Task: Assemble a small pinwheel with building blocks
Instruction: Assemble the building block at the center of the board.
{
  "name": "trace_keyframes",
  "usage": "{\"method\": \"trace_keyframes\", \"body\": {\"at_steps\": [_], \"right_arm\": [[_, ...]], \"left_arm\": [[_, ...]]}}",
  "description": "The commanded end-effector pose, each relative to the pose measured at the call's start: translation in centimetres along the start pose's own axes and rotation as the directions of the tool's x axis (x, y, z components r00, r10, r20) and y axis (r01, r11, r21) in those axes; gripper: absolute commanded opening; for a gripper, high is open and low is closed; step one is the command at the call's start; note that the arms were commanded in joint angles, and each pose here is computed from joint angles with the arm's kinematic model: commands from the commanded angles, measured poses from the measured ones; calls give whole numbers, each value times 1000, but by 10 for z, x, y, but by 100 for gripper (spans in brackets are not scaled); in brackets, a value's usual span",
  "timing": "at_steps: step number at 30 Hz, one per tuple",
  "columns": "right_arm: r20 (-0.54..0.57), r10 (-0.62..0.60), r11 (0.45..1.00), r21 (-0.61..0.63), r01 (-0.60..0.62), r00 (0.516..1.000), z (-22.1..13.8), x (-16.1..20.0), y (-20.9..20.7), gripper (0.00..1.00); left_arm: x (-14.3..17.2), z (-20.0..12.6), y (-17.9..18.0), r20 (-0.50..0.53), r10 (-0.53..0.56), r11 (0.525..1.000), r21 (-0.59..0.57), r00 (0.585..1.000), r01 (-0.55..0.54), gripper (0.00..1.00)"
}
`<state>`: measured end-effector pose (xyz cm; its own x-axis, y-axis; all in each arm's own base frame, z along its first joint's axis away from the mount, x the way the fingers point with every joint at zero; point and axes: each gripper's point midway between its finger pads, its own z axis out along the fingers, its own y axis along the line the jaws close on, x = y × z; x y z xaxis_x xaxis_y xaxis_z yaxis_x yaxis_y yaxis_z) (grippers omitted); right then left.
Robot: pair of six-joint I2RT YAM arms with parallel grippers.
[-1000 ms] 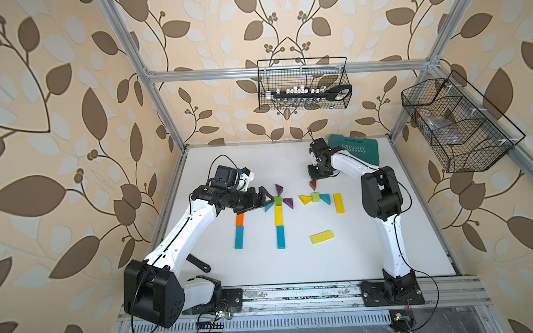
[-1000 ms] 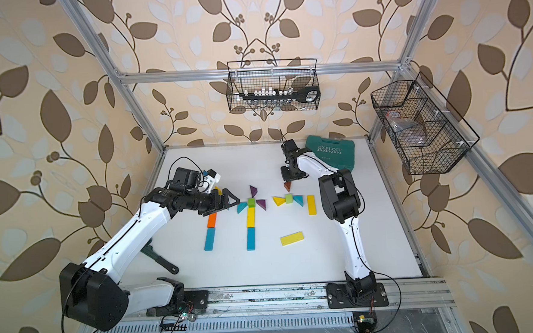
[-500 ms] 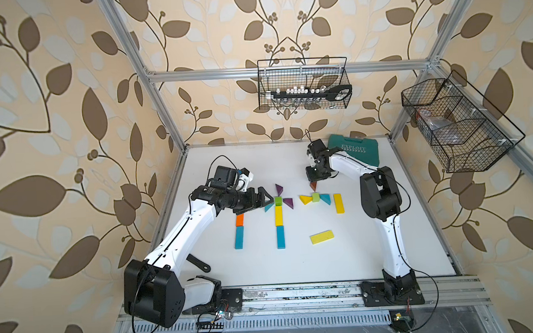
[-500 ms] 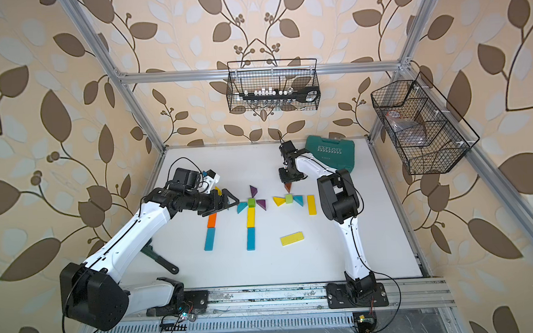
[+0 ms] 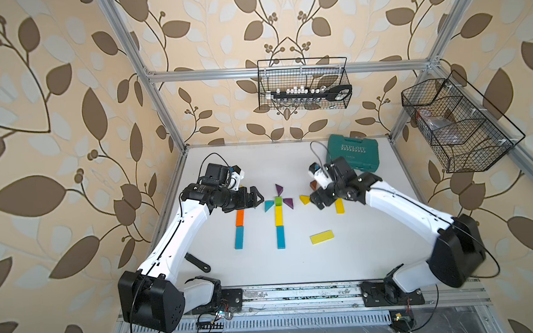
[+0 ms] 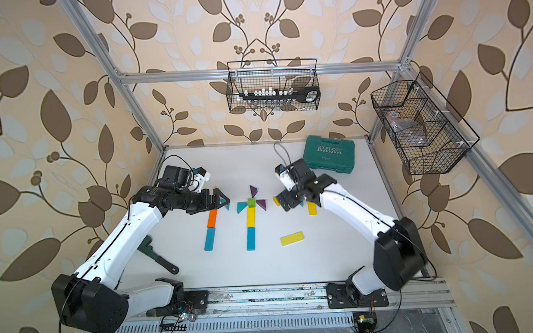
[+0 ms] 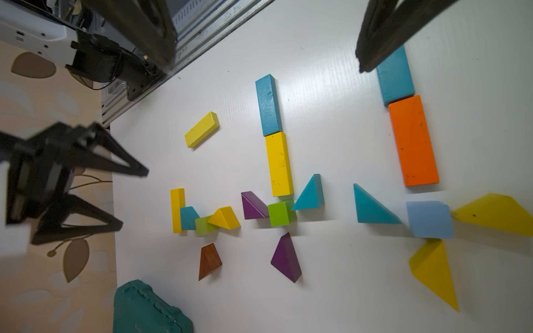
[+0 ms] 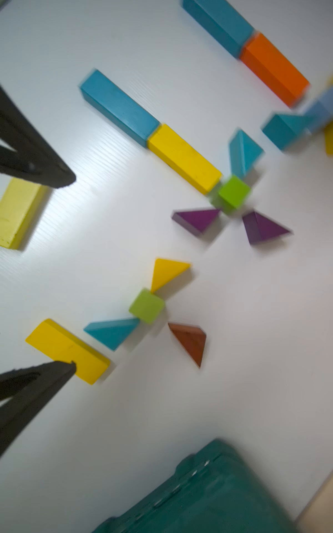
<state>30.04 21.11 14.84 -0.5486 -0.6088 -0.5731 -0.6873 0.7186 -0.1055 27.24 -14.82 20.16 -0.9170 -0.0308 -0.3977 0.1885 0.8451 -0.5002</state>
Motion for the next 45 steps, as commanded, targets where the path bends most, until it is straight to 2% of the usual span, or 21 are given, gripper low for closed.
{"method": "trace_keyframes", "body": {"at_steps": [1,4,7,9,14,22,26,29,33,37,39,42,45], "right_arm": [[32,-329,943,-51,330,944,6,34,36,100],[72,-430,888,-147,436,900,-1,56,57,100],[32,-538,816,-234,529,843,8,88,68,100],[-10,-565,801,-246,546,825,20,99,66,98],[-47,-567,793,-301,530,822,44,102,67,91],[-104,-555,788,-384,481,825,71,106,65,68],[-153,-521,814,-384,435,840,79,107,62,43],[-181,-490,833,-385,397,853,81,108,62,32],[-208,-404,888,-325,327,891,78,96,55,21],[-255,-183,972,-190,137,949,73,70,36,0],[-281,-35,996,-94,9,959,70,60,24,0],[-296,186,983,60,-176,937,67,55,7,0],[-271,392,915,213,-343,879,62,60,-9,0]], "left_arm": [[-2,-16,12,39,65,994,-88,997,-61,99],[0,-16,13,44,73,994,-88,996,-69,99],[2,-18,14,44,81,992,-97,996,-76,99],[3,-20,16,52,90,991,-105,995,-84,99],[5,-24,17,73,102,989,-114,992,-93,99],[7,-25,17,73,103,989,-113,992,-95,99],[7,-26,19,76,103,988,-124,992,-93,99],[7,-25,20,75,103,987,-128,992,-93,99],[7,-25,20,74,103,987,-129,992,-93,99],[7,-25,20,74,102,987,-130,992,-92,99],[7,-25,20,74,102,987,-131,992,-91,99],[8,-25,21,73,103,987,-133,992,-92,99],[8,-25,21,72,102,987,-134,992,-92,99]]}}
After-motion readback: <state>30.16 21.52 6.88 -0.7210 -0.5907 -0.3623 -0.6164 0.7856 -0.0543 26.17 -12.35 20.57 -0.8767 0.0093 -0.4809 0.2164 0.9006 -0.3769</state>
